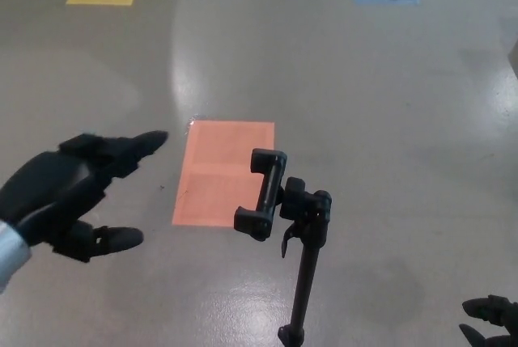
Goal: The robot uses its left hand to grab the top of a phone stand kept on the floor and tilt it upwards to adjust its angle
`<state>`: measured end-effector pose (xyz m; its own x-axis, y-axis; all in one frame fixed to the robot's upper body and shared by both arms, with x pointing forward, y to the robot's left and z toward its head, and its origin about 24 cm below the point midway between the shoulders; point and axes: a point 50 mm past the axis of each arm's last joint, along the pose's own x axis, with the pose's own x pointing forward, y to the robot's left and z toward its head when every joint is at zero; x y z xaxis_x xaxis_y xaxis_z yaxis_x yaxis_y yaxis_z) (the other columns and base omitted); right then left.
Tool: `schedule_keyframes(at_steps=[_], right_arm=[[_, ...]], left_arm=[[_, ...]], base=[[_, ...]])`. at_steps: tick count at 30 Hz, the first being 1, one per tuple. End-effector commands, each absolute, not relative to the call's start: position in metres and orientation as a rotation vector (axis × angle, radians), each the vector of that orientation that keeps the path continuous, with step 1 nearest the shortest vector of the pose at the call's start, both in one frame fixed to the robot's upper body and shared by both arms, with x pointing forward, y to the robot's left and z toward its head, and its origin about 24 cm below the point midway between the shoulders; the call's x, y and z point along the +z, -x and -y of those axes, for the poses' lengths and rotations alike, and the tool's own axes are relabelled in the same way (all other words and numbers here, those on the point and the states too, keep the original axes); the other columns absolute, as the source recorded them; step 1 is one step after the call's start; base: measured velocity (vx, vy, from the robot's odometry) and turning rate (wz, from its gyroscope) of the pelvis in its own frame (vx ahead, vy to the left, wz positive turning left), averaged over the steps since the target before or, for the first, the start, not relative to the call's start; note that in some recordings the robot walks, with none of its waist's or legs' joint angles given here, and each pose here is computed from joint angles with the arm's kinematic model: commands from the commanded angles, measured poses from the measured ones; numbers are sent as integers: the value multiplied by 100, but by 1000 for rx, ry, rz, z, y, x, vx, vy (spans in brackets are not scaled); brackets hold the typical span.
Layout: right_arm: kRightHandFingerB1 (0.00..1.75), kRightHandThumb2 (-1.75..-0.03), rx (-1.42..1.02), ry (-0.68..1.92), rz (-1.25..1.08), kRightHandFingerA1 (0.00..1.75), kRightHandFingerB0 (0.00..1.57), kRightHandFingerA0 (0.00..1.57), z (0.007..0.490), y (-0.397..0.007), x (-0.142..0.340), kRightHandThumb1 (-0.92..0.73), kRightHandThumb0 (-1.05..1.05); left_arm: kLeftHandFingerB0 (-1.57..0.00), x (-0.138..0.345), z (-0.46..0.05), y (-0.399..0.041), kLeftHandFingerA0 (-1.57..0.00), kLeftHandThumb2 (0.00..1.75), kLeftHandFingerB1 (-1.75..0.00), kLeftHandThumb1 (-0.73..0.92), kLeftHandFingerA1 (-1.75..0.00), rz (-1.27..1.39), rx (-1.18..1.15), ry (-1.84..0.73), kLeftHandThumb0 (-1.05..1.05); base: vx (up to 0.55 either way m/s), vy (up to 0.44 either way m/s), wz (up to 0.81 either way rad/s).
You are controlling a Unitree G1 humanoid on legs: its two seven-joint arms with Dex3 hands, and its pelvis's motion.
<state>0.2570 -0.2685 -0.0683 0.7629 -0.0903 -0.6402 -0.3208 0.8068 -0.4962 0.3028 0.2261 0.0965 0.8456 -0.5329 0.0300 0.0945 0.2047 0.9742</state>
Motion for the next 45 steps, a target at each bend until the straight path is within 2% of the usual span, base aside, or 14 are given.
schedule_keyframes(at_steps=[1,6,11,15,16,19,20,36,37,38,39,44,45], right_arm=[[30,-66,120,656,-709,36,19,23,278,-261,-62,-87,-66],[30,-66,134,668,-711,37,19,23,276,-263,-61,-87,-65],[30,-66,133,669,-716,36,20,23,278,-263,-60,-87,-64],[30,-66,140,680,-716,36,20,23,277,-265,-60,-87,-64],[30,-66,139,679,-718,36,20,22,277,-265,-59,-86,-64],[30,-66,138,676,-718,35,20,22,277,-265,-59,-86,-64],[30,-66,141,679,-717,35,20,22,277,-265,-59,-87,-63],[30,-66,164,700,-737,35,21,23,277,-266,-59,-86,-62],[30,-66,166,700,-741,35,20,23,277,-266,-59,-86,-61],[30,-66,167,700,-743,35,20,23,277,-266,-59,-86,-61],[30,-66,168,699,-745,35,20,23,277,-265,-60,-86,-61],[30,-66,172,702,-750,35,21,23,277,-266,-60,-86,-61],[30,-66,175,704,-750,35,21,23,276,-266,-59,-86,-61]], left_arm=[[0,109,-215,-306,-11,94,-16,59,-36,496,-511,-1444,-81],[0,123,-200,-307,-14,92,-4,61,-31,551,-536,-1463,-90],[0,129,-186,-308,-14,90,-14,55,-34,550,-566,-1454,-78],[0,132,-181,-310,-12,89,-14,55,-36,573,-571,-1457,-76],[0,133,-178,-311,-16,63,-10,69,-28,586,-570,-1465,-73],[0,136,-176,-313,-16,63,-10,69,-28,595,-568,-1473,-74],[0,138,-175,-313,-16,92,-7,59,-38,607,-562,-1471,-84],[0,148,-165,-313,-13,91,-15,55,-43,638,-552,-1489,-79],[0,149,-164,-313,-20,63,-10,72,-29,649,-557,-1497,-79],[0,150,-164,-313,-20,63,-10,72,-29,653,-561,-1503,-79],[0,150,-163,-313,-16,94,-7,61,-37,661,-567,-1510,-88],[0,150,-161,-311,-16,93,-3,62,-34,679,-578,-1551,-92],[0,149,-161,-311,-15,92,-9,58,-38,680,-583,-1574,-86]], base=[[0,0,0],[0,0,0],[0,0,0],[0,0,0],[0,0,0],[0,0,0],[0,0,0],[0,0,0],[0,0,0],[0,0,0],[0,0,0],[0,0,0],[0,0,0]])
